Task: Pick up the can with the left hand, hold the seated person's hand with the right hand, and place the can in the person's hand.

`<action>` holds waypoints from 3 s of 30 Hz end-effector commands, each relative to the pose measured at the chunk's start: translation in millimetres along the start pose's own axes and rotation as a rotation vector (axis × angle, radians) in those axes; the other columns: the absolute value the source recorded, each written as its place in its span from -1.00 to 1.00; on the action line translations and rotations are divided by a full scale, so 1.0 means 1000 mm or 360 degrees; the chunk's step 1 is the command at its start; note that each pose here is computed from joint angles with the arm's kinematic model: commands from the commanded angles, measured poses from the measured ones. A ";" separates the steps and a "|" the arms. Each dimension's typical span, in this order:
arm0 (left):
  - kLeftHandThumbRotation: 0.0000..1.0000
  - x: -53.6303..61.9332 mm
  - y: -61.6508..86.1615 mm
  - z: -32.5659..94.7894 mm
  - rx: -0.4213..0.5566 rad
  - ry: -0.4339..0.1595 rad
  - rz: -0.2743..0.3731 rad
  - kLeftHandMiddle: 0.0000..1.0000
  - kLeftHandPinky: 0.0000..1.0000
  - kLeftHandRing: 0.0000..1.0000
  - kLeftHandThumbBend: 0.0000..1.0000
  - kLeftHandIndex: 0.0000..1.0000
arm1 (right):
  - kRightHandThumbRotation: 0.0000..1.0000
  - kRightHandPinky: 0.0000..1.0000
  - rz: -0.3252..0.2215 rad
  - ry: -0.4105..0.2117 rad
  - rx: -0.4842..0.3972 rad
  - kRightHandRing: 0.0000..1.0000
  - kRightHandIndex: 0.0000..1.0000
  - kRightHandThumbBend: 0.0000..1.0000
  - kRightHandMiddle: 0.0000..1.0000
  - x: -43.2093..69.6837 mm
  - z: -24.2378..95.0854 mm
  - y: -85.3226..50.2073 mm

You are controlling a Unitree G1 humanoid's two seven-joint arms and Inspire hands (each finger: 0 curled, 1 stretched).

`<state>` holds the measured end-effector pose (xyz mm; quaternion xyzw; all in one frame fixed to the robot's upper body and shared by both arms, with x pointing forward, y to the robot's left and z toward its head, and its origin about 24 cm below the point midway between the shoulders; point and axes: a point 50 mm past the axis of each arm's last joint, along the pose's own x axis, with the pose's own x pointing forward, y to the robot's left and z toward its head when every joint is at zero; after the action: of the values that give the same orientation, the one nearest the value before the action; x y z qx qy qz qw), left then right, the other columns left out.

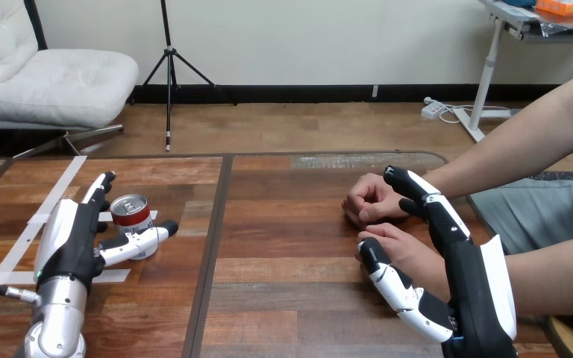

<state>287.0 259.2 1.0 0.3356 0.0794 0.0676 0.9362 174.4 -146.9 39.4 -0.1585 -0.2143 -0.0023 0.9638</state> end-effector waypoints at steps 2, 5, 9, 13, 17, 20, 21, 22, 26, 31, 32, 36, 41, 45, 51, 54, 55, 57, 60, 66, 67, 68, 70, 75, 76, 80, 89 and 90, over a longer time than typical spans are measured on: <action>-0.19 0.015 0.013 0.024 0.0028 -0.0164 0.0104 0.85 0.56 0.75 0.83 0.85 | -0.06 0.66 -0.0044 -0.0133 0.0016 0.73 0.66 0.11 0.70 0.015 0.013 -0.003; -0.22 0.015 0.013 0.024 0.0016 -0.0164 0.0128 0.84 0.55 0.75 0.81 0.84 | -0.06 0.66 -0.0042 -0.0132 0.0013 0.74 0.66 0.11 0.70 0.015 0.013 -0.003; -0.29 0.015 0.012 0.024 0.0015 -0.0157 0.0156 0.82 0.55 0.73 0.76 0.81 | -0.06 0.66 -0.0043 -0.0132 0.0009 0.74 0.66 0.11 0.70 0.015 0.012 -0.003; -0.35 0.016 0.011 0.023 0.0001 -0.0150 0.0182 0.79 0.54 0.71 0.73 0.78 | -0.06 0.66 -0.0044 -0.0130 0.0007 0.74 0.66 0.11 0.70 0.015 0.012 -0.003; -0.40 0.018 0.010 0.023 0.0012 -0.0137 0.0185 0.76 0.53 0.68 0.70 0.76 | -0.06 0.66 -0.0043 -0.0129 0.0008 0.74 0.66 0.12 0.70 0.015 0.012 -0.003; -0.40 0.020 0.009 0.023 0.0039 -0.0125 0.0178 0.76 0.52 0.68 0.70 0.75 | -0.06 0.67 -0.0040 -0.0131 0.0009 0.74 0.66 0.12 0.70 0.015 0.012 -0.003; -0.40 0.020 0.009 0.023 0.0045 -0.0122 0.0176 0.76 0.52 0.68 0.70 0.75 | -0.07 0.67 -0.0039 -0.0131 0.0010 0.75 0.66 0.12 0.70 0.015 0.012 -0.003; -0.39 0.021 0.008 0.023 0.0057 -0.0119 0.0171 0.76 0.52 0.68 0.70 0.75 | -0.07 0.67 -0.0038 -0.0130 0.0009 0.75 0.66 0.12 0.70 0.015 0.012 -0.003; -0.37 0.024 0.007 0.023 0.0097 -0.0108 0.0154 0.76 0.53 0.69 0.70 0.75 | -0.07 0.68 -0.0039 -0.0132 -0.0002 0.75 0.66 0.12 0.70 0.016 0.013 -0.003; -0.35 0.028 0.006 0.025 0.0165 -0.0083 0.0132 0.76 0.53 0.68 0.70 0.76 | -0.06 0.68 -0.0034 -0.0129 -0.0002 0.76 0.67 0.12 0.71 0.016 0.013 -0.003; -0.35 0.029 0.006 0.025 0.0174 -0.0079 0.0130 0.75 0.53 0.68 0.70 0.75 | -0.06 0.68 -0.0032 -0.0130 -0.0001 0.76 0.67 0.12 0.71 0.016 0.013 -0.003; -0.34 0.031 0.005 0.026 0.0197 -0.0072 0.0117 0.74 0.51 0.67 0.70 0.74 | -0.06 0.68 -0.0032 -0.0126 -0.0007 0.76 0.67 0.12 0.71 0.015 0.013 -0.003; -0.35 0.034 0.003 0.026 0.0240 -0.0062 0.0097 0.72 0.49 0.64 0.72 0.72 | -0.06 0.67 -0.0030 -0.0120 -0.0006 0.76 0.67 0.13 0.71 0.015 0.013 -0.003; -0.36 0.036 0.002 0.026 0.0275 -0.0052 0.0078 0.71 0.47 0.63 0.72 0.71 | -0.06 0.66 -0.0030 -0.0121 -0.0014 0.76 0.67 0.14 0.71 0.014 0.014 -0.003; -0.33 0.038 0.001 0.027 0.0293 -0.0039 0.0055 0.70 0.46 0.62 0.74 0.70 | -0.06 0.65 -0.0028 -0.0120 -0.0014 0.75 0.67 0.13 0.71 0.014 0.015 -0.003; -0.34 0.039 0.000 0.028 0.0277 -0.0036 0.0046 0.69 0.45 0.62 0.75 0.69 | -0.06 0.65 -0.0022 -0.0119 -0.0014 0.75 0.67 0.12 0.72 0.014 0.015 -0.003; -0.34 0.039 0.000 0.029 0.0267 -0.0041 0.0045 0.69 0.45 0.62 0.75 0.69 | -0.06 0.65 -0.0020 -0.0119 -0.0013 0.75 0.67 0.12 0.72 0.014 0.015 -0.003; -0.35 0.039 -0.001 0.029 0.0257 -0.0048 0.0044 0.69 0.45 0.61 0.75 0.69 | -0.07 0.65 -0.0019 -0.0119 -0.0012 0.76 0.67 0.12 0.72 0.013 0.015 -0.004; -0.35 0.039 -0.001 0.030 0.0251 -0.0056 0.0043 0.68 0.44 0.61 0.74 0.68 | -0.07 0.65 -0.0020 -0.0119 -0.0021 0.76 0.67 0.12 0.73 0.013 0.016 -0.004; -0.32 0.040 -0.003 0.032 0.0254 -0.0064 0.0039 0.69 0.43 0.61 0.75 0.70 | -0.07 0.67 -0.0021 -0.0115 -0.0031 0.77 0.68 0.12 0.73 0.013 0.016 -0.005; -0.32 0.040 -0.003 0.033 0.0250 -0.0066 0.0041 0.70 0.43 0.61 0.75 0.70 | -0.07 0.67 -0.0021 -0.0116 -0.0031 0.77 0.67 0.12 0.73 0.013 0.016 -0.005; -0.31 0.040 -0.003 0.033 0.0247 -0.0067 0.0042 0.70 0.43 0.61 0.76 0.70 | -0.07 0.67 -0.0021 -0.0117 -0.0030 0.77 0.67 0.12 0.73 0.013 0.016 -0.005; -0.30 0.041 -0.004 0.033 0.0244 -0.0068 0.0043 0.70 0.43 0.62 0.76 0.71 | -0.07 0.68 -0.0020 -0.0117 -0.0032 0.77 0.67 0.12 0.73 0.012 0.016 -0.005; -0.28 0.040 -0.005 0.034 0.0241 -0.0076 0.0047 0.71 0.44 0.62 0.76 0.72 | -0.06 0.69 -0.0015 -0.0112 -0.0038 0.78 0.68 0.12 0.73 0.012 0.016 -0.005; -0.28 0.040 -0.006 0.034 0.0238 -0.0081 0.0051 0.72 0.44 0.63 0.76 0.73 | -0.06 0.69 -0.0014 -0.0114 -0.0043 0.78 0.68 0.12 0.73 0.012 0.016 -0.005; -0.28 0.040 -0.007 0.034 0.0233 -0.0090 0.0062 0.70 0.43 0.61 0.75 0.72 | -0.05 0.70 -0.0015 -0.0122 -0.0074 0.78 0.68 0.12 0.73 0.011 0.016 -0.006; -0.48 0.036 -0.008 0.035 0.0085 -0.0145 0.0164 0.56 0.33 0.49 0.69 0.57 | -0.04 0.68 -0.0028 -0.0113 -0.0054 0.76 0.67 0.12 0.72 0.011 0.016 -0.006; -0.52 0.036 -0.008 0.036 0.0076 -0.0150 0.0174 0.53 0.31 0.47 0.68 0.55 | -0.05 0.68 -0.0030 -0.0112 -0.0052 0.76 0.67 0.12 0.72 0.011 0.016 -0.006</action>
<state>310.7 246.3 -7.2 0.3909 0.0861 0.0746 0.9134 171.0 -147.3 44.0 -0.1816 -0.2120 0.0021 0.9602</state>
